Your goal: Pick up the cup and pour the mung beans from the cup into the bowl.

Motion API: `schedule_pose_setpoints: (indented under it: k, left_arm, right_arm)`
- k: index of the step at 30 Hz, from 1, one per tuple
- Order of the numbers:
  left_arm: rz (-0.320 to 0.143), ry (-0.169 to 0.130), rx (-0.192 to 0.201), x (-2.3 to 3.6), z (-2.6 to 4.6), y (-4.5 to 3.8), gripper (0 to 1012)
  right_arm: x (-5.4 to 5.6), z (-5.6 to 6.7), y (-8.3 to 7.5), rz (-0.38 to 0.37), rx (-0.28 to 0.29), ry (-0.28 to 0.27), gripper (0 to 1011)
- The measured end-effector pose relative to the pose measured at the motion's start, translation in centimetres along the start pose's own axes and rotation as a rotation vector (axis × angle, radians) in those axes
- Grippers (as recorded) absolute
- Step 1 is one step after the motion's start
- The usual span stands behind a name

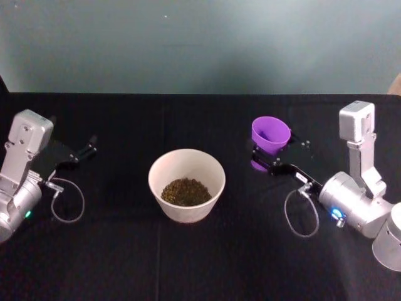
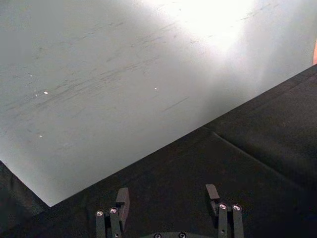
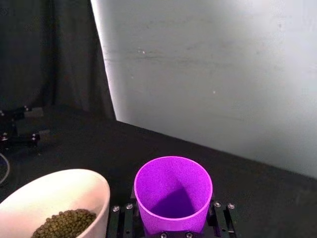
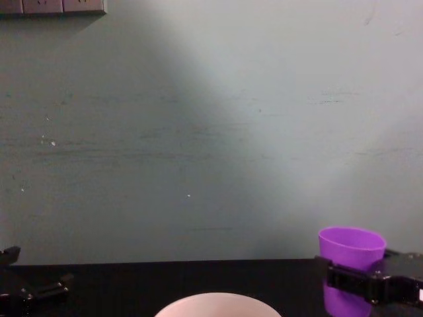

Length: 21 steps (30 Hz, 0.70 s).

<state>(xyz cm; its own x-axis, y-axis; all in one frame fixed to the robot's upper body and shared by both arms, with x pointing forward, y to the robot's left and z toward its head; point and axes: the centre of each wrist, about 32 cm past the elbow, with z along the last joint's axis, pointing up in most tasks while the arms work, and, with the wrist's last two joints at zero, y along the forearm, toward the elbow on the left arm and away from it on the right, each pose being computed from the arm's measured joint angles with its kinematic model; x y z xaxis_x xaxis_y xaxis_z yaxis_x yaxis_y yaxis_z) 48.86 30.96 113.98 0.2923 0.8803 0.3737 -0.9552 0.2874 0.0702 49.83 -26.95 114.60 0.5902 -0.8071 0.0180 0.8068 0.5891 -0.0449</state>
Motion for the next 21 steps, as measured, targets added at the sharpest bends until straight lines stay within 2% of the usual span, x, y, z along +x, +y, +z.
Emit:
schedule_pose_setpoints:
  k: [8, 21]
  left_arm:
    - [0.0, 0.0, 0.0, 0.0, 0.0, 0.0, 1000]
    - [0.0, 0.0, 0.0, 0.0, 0.0, 0.0, 1000]
  right_arm:
    - [0.9, -1.4, -0.1, 0.007, -0.029, 0.1, 729]
    - [1.2, -1.8, 0.4, 0.021, -0.05, 0.099, 729]
